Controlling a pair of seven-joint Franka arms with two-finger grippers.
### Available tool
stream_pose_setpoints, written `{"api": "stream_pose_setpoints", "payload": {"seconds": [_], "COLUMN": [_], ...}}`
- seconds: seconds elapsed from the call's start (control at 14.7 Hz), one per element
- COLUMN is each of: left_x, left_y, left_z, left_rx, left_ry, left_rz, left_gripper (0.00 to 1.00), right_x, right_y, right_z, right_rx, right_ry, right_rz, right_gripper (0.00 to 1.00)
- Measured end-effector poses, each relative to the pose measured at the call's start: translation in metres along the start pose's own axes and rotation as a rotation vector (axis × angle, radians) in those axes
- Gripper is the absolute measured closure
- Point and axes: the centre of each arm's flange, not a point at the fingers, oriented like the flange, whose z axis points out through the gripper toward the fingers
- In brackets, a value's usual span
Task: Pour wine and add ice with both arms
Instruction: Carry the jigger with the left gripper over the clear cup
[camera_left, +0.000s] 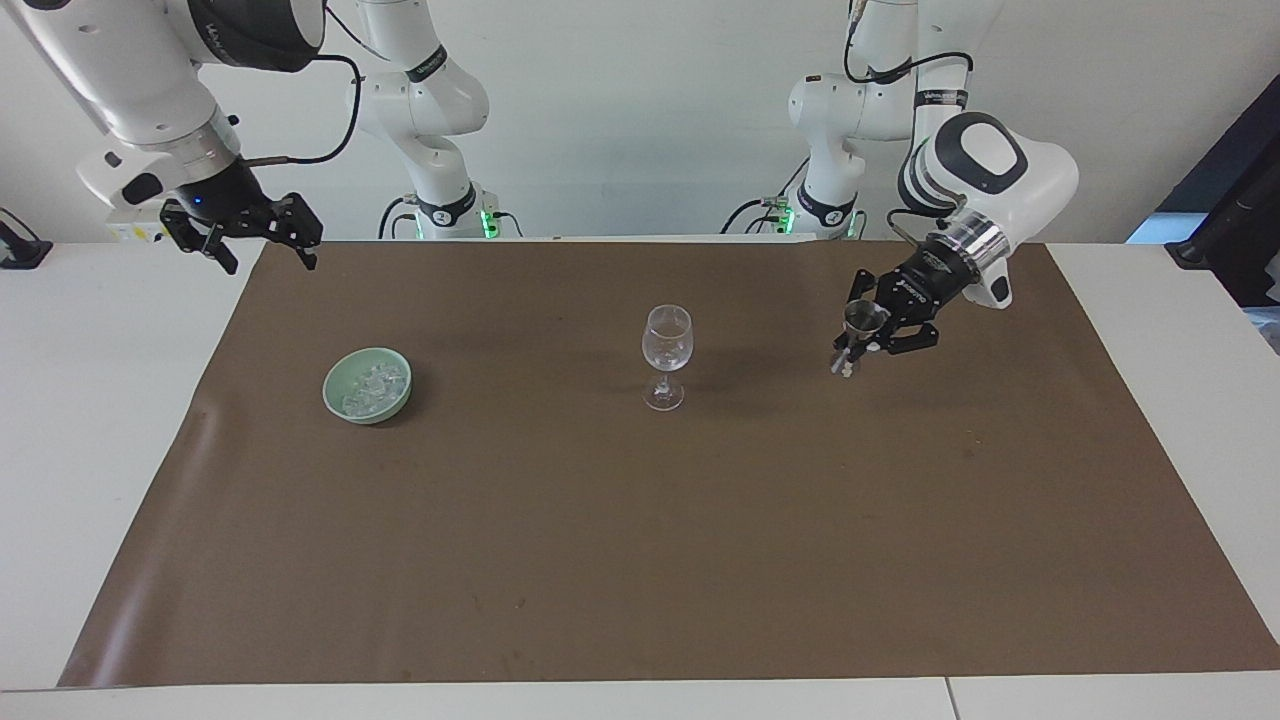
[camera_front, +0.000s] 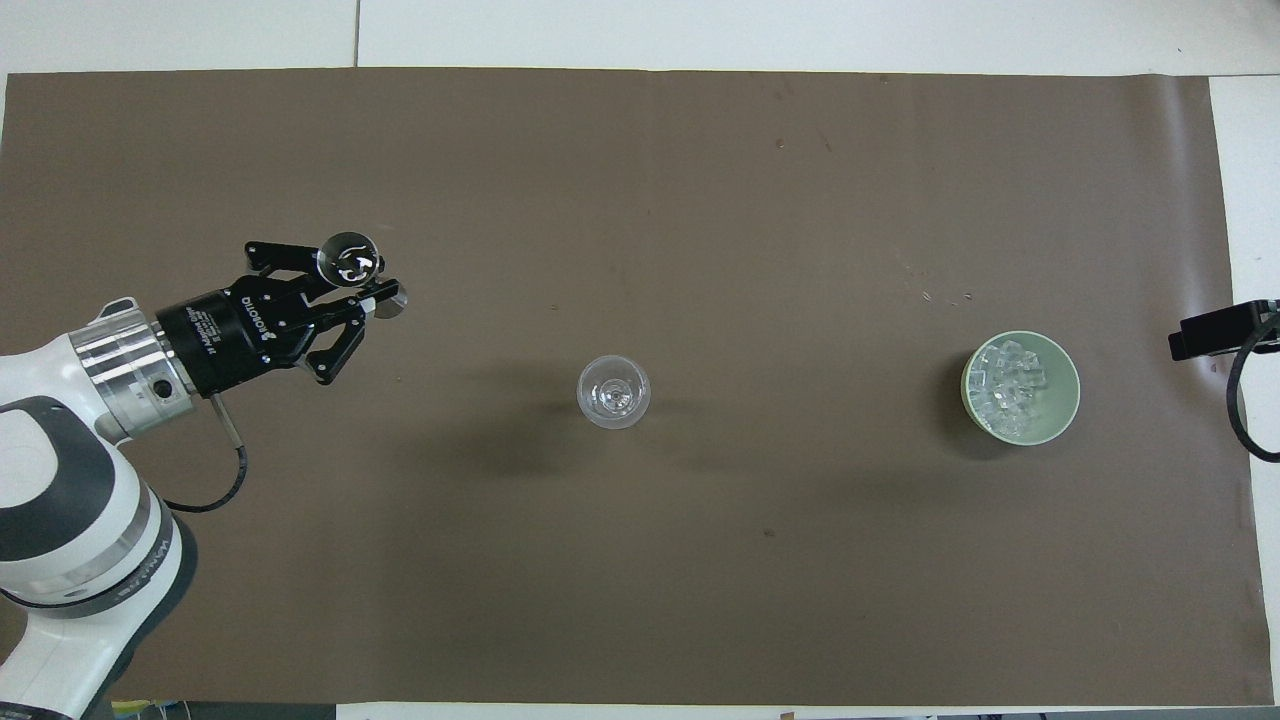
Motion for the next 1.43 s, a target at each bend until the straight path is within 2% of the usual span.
{"api": "stream_pose_setpoints", "payload": {"seconds": [0.27, 0.61, 0.88, 1.43], "left_x": [-0.020, -0.030, -0.036, -0.042], "left_y": [-0.044, -0.073, -0.102, -0.109], "left_z": [0.041, 0.064, 0.086, 0.095], "left_rx": [0.009, 0.030, 0.007, 0.053], "left_ry": [0.061, 0.146, 0.199, 0.301], "left_rz": [0.057, 0.193, 0.282, 0.504], "left_gripper": [0.78, 0.78, 0.78, 0.78], "right_x": [0.000, 0.000, 0.000, 0.000], "right_y": [0.000, 0.000, 0.000, 0.000], "right_z": [0.000, 0.000, 0.000, 0.001], "right_rx": [0.000, 0.000, 0.000, 0.000], "right_ry": [-0.001, -0.001, -0.001, -0.001], "right_rz": [0.000, 0.000, 0.000, 0.000], "right_gripper": [0.00, 0.00, 0.00, 0.00]}}
